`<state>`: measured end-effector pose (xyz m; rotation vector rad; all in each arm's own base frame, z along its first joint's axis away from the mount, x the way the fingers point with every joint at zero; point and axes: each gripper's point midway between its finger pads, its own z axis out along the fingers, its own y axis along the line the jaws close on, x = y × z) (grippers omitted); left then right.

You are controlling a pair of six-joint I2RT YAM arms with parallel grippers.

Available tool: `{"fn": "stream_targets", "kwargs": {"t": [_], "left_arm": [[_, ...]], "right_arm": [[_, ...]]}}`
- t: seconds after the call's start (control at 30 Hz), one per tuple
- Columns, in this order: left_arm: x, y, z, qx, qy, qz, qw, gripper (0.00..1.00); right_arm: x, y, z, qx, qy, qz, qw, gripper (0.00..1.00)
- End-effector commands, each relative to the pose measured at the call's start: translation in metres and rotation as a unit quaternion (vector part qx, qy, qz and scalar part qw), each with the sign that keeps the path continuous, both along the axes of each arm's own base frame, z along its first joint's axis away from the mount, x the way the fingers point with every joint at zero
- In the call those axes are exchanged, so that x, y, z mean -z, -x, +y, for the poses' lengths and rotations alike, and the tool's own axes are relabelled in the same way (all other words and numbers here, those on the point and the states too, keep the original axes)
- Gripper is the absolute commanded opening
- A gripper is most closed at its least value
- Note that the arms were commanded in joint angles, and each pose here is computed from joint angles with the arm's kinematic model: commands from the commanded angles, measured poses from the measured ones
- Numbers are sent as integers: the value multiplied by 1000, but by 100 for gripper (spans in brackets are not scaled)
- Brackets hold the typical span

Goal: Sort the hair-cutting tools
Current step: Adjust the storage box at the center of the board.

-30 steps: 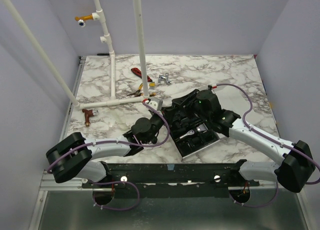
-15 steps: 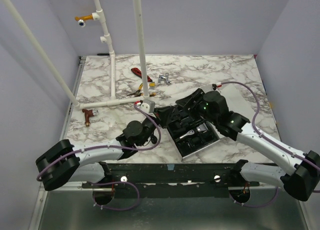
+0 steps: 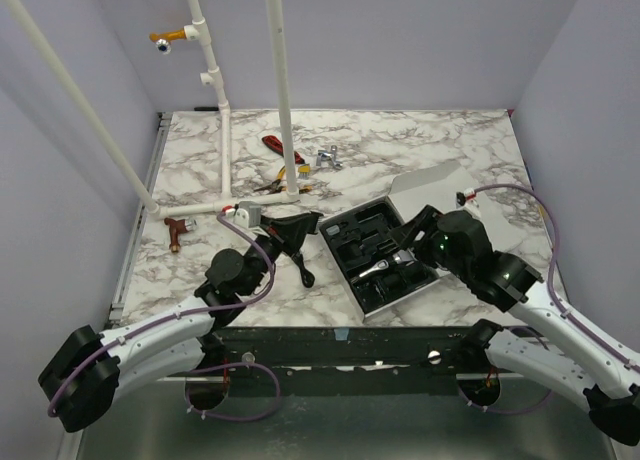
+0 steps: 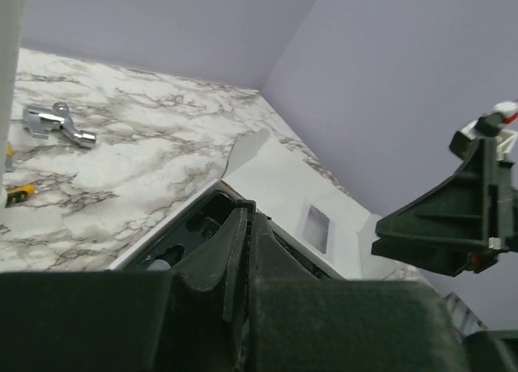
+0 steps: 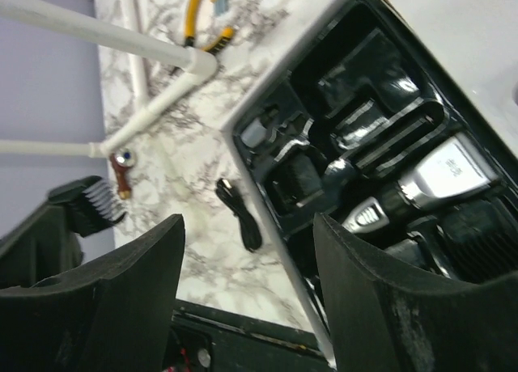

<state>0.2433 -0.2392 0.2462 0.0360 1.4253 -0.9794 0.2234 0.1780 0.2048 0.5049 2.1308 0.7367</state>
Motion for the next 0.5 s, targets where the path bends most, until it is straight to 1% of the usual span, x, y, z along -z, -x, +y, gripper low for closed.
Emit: {"fn": "stream_targets", "kwargs": {"t": [0.0, 0.07, 0.13, 0.3, 0.47], "left_arm": [[-9, 23, -4, 65, 32, 3, 997, 0], [-10, 25, 0, 66, 41, 2, 997, 0], [-8, 27, 4, 65, 48, 8, 997, 0], [2, 31, 10, 68, 68, 23, 995, 0], [6, 38, 12, 78, 82, 18, 993, 0]], "right_arm": [[53, 33, -39, 39, 55, 82, 994, 68], [62, 41, -50, 69, 53, 100, 991, 68], [68, 46, -54, 76, 54, 116, 989, 67], [87, 63, -43, 36, 68, 180, 981, 62], [104, 82, -42, 14, 74, 228, 971, 61]]}}
